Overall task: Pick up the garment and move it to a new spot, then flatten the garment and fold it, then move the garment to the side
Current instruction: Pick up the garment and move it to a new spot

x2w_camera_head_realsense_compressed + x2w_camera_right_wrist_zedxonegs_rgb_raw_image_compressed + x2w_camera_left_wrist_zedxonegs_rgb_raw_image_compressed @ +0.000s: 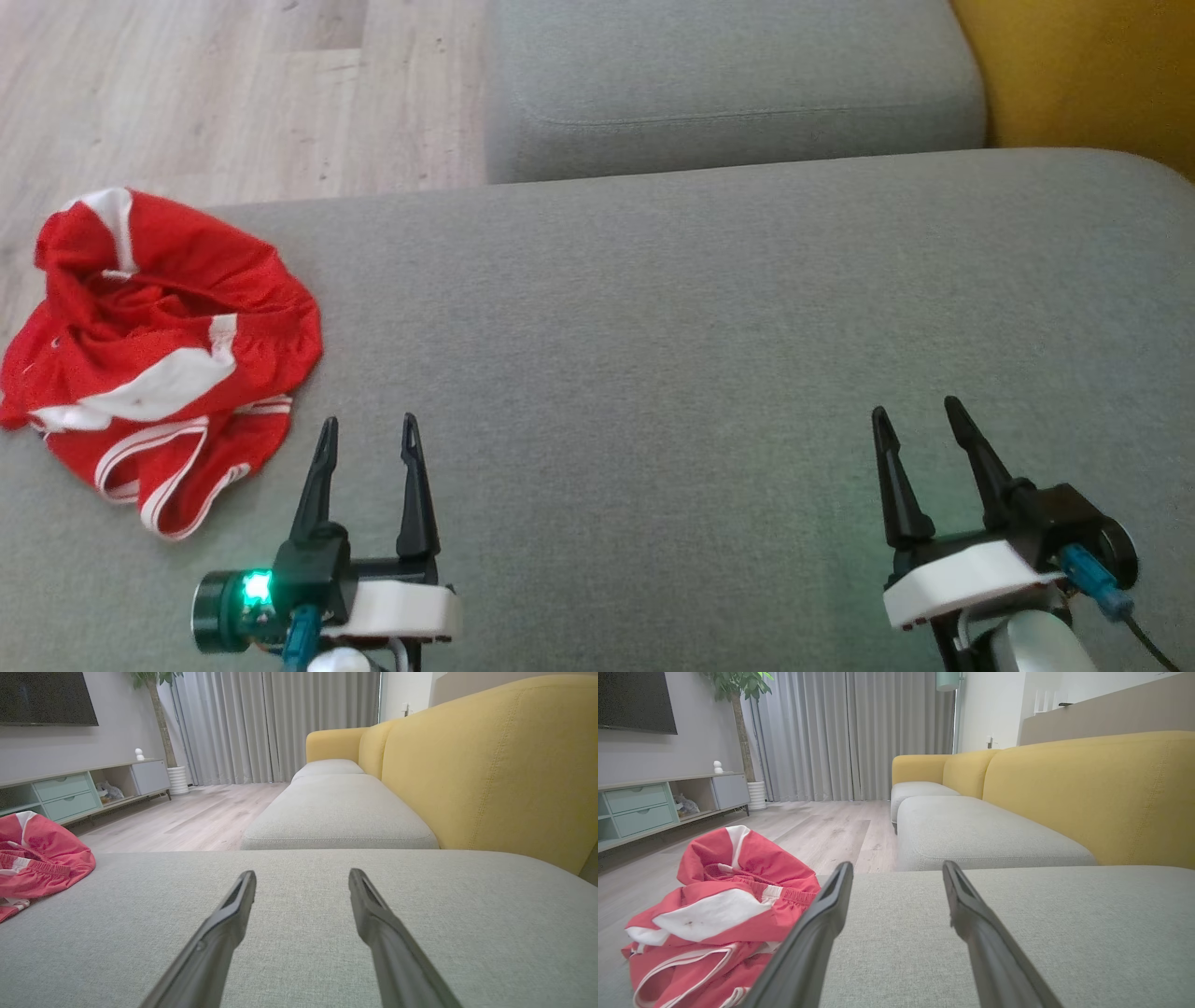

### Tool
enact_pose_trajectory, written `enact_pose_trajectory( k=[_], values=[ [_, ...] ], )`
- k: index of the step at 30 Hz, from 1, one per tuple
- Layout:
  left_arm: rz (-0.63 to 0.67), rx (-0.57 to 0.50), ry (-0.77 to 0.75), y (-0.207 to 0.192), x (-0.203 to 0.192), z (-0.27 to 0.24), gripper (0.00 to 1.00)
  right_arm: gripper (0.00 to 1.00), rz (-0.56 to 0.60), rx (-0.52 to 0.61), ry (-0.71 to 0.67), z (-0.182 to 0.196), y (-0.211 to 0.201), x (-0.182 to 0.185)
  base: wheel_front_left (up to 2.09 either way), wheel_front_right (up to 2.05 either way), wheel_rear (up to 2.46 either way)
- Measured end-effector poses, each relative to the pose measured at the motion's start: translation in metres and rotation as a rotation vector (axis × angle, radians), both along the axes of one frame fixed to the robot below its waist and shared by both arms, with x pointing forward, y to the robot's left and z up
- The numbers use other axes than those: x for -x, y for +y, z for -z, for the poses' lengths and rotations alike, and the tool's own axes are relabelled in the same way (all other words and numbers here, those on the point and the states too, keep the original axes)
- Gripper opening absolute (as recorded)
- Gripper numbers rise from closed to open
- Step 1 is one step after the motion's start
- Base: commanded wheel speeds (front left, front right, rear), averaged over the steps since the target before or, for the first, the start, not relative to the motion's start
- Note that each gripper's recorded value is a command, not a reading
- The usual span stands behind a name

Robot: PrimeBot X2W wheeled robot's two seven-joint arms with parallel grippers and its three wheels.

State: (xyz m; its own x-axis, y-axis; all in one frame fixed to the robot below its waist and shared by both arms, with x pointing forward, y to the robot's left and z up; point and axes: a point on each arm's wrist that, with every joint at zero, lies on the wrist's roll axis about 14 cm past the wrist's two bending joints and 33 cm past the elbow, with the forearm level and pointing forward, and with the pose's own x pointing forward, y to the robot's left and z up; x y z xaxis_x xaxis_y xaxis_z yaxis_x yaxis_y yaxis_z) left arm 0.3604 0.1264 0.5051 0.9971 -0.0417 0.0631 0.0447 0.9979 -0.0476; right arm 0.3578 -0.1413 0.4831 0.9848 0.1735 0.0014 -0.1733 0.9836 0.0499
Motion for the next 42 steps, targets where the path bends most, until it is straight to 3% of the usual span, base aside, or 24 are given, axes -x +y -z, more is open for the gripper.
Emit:
enact_pose_trajectory(
  k=[9, 23, 34, 42],
  values=[
    [-0.104, -0.002, 0.000, 0.031, 0.010, 0.000, 1.00, 1.00, -0.086, 0.003, 0.011, 0.003, 0.028, -0.013, 0.00, 0.00, 0.00],
    [-0.401, -0.008, 0.026, 0.115, 0.050, 0.005, 1.00, 1.00, -0.330, 0.011, 0.036, 0.015, 0.116, -0.047, 0.00, 0.00, 0.00],
    [-0.573, -0.009, 0.035, 0.153, 0.083, 0.003, 1.00, 1.00, -0.481, 0.035, 0.052, 0.029, 0.171, -0.055, 0.00, 0.00, 0.00],
    [-0.620, -0.097, -0.047, 0.174, 0.067, -0.030, 1.00, 1.00, -0.511, 0.042, 0.075, 0.045, 0.182, -0.063, 0.00, 0.00, 0.00]
  ],
)
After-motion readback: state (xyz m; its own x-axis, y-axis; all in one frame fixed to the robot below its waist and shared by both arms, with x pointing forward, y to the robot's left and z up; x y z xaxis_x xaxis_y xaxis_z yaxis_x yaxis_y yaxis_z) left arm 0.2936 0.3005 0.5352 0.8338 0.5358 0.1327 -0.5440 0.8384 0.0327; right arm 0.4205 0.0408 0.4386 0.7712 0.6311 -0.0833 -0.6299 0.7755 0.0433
